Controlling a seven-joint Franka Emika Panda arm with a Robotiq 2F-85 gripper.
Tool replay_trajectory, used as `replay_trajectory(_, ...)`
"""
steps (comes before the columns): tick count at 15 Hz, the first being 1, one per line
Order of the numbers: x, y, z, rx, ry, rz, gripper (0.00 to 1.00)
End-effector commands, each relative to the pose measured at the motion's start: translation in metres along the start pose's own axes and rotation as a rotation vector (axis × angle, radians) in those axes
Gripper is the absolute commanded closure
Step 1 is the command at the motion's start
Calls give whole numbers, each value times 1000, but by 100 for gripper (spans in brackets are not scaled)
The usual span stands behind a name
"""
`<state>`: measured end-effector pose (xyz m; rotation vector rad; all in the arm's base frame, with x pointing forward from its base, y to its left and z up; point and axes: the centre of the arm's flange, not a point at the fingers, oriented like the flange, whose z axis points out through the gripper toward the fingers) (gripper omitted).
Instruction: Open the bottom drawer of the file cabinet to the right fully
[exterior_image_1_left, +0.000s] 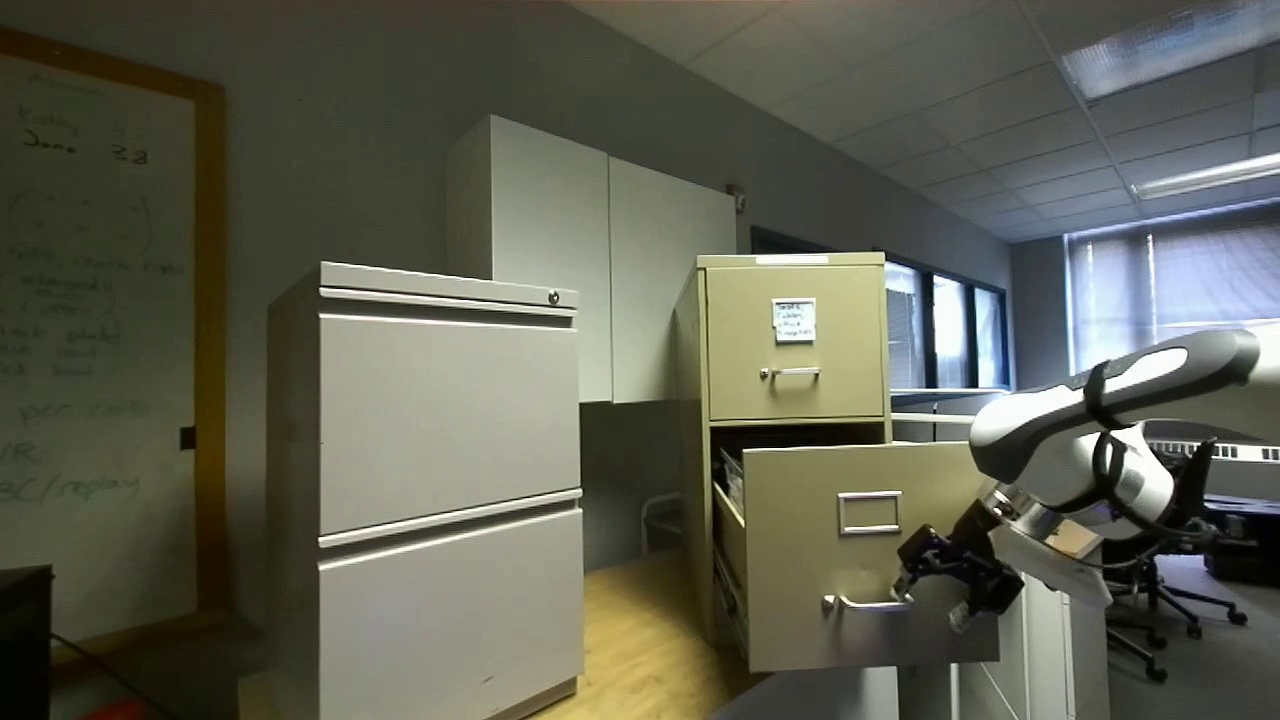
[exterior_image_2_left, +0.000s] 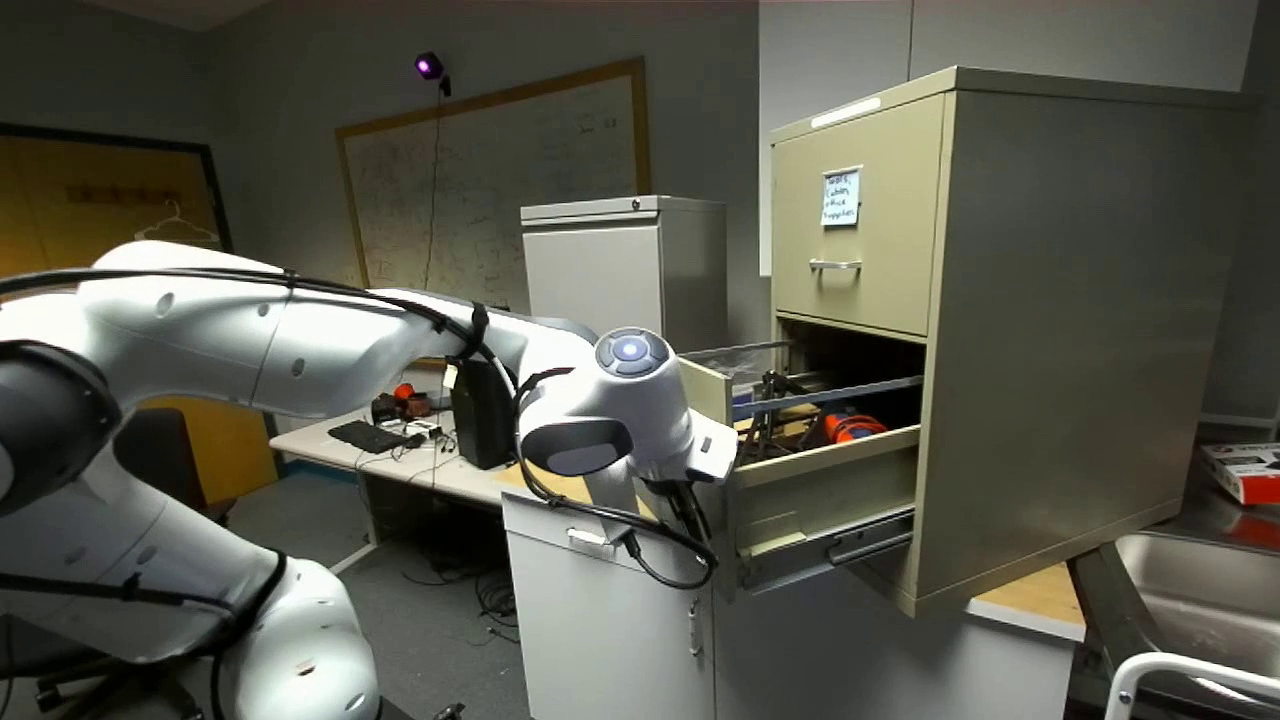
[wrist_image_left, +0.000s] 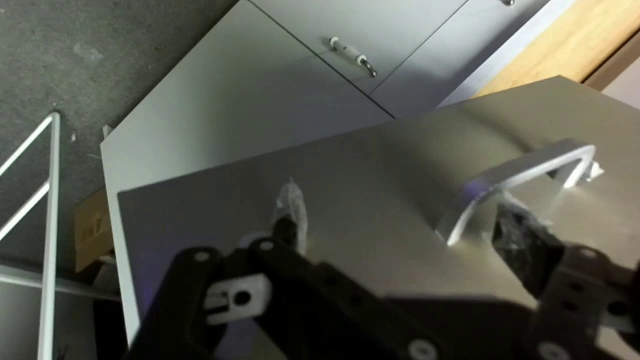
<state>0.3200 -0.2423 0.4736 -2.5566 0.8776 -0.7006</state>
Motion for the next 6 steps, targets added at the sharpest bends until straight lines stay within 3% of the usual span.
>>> replay_trajectory(1,15,-18,-62,-44,174,-62,0)
replay_trajectory(4,25,-27,-93,-135,260,-122,0)
replay_trajectory(6,33,-25,-88,-137,148,-214,0)
